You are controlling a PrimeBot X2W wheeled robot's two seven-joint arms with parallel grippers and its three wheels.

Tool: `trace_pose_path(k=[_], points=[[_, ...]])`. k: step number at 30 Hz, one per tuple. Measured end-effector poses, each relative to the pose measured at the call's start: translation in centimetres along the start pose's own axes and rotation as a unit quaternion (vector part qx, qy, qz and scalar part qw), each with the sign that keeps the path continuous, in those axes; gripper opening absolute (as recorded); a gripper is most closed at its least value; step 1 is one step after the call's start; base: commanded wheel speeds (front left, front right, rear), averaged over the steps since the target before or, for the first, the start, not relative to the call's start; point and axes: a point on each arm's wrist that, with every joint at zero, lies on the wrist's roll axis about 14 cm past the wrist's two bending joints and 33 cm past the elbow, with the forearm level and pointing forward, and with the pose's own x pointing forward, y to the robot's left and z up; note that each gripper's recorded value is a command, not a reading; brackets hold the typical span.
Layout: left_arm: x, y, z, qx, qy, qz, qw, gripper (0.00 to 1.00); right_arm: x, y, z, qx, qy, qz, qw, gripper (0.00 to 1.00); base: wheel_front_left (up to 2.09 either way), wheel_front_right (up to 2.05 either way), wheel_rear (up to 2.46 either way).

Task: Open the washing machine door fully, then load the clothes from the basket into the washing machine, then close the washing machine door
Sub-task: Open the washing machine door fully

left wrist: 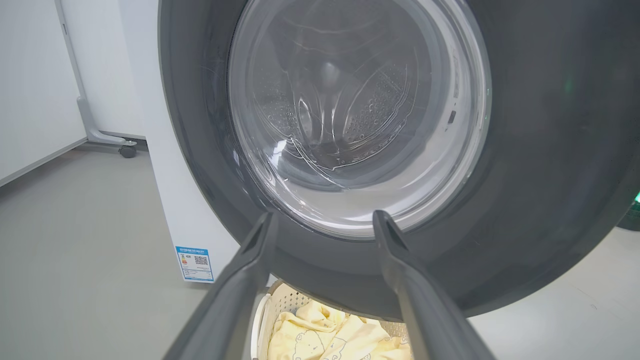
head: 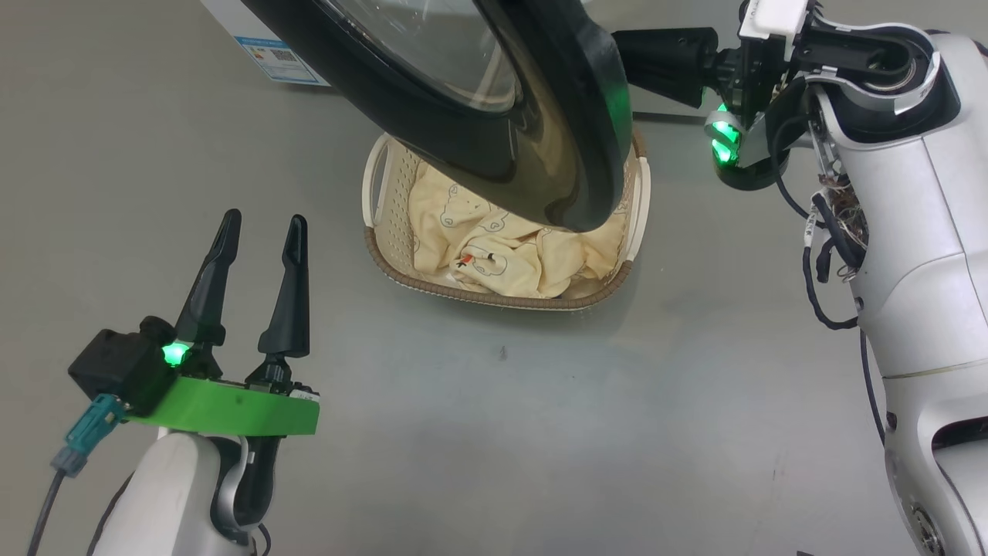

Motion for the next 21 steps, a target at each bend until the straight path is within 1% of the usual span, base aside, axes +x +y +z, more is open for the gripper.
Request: trace_pose_path(k=[10, 21], points=[[-1.5, 0.3, 1.1, 0.005, -0.007, 0.011, 1.0, 1.0, 1.0, 0.6, -4.8, -0.009, 0.067, -0.006, 0.998, 0.0, 0.0, 0.0, 0.0], [-3.2, 1.0, 2.2, 0.012, -0.018, 0.029, 0.999, 1.0, 1.8, 0.7, -8.6, -0.006, 0.088, -0.014, 0.996, 0.0, 0.0, 0.0, 0.0]])
